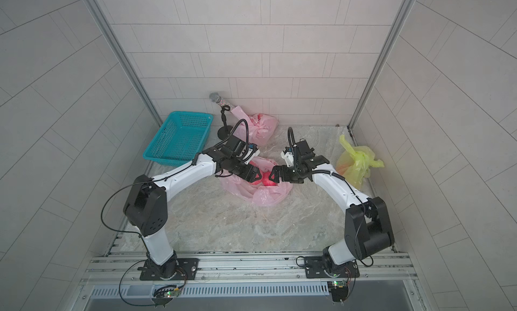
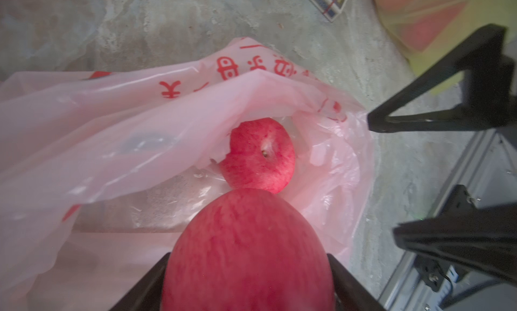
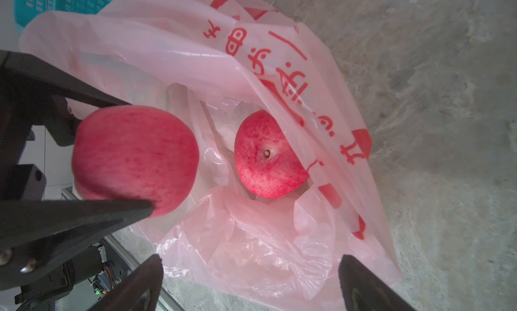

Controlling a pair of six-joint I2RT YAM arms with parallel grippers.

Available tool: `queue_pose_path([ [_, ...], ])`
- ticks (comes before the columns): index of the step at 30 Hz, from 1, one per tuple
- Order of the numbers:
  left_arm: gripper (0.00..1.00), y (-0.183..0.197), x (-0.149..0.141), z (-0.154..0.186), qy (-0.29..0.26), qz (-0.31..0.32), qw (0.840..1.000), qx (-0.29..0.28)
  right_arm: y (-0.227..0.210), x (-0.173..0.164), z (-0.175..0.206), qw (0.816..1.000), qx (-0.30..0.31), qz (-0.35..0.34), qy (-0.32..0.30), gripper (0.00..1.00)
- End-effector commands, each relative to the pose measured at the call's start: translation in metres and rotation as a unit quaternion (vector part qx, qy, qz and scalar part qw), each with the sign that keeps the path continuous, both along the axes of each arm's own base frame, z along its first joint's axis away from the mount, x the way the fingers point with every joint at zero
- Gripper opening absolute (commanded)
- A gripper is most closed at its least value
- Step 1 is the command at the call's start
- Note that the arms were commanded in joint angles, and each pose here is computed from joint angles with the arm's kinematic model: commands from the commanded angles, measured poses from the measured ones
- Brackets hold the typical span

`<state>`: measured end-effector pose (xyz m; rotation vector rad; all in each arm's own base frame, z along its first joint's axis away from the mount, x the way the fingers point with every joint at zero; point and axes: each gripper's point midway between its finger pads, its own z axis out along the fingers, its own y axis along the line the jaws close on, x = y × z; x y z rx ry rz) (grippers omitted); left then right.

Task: Untie the knot of a plastic bag & take out the apple
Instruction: Pick up the apple from the plastic bag.

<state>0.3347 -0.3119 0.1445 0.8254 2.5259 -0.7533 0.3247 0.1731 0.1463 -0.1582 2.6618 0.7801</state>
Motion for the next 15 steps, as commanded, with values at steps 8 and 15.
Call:
queue_pose_path([
  [8,0.43,0.001,-0.005,0.079,0.013,-0.018,0.986,-0.167,0.001,0.005,0.019,1.0,0.01,-0.001,-0.019,1.0],
  [15,0.42,0.056,0.052,0.144,-0.088,0.12,0.968,-0.204,-0.001,0.002,0.024,1.0,0.007,-0.002,-0.024,1.0],
])
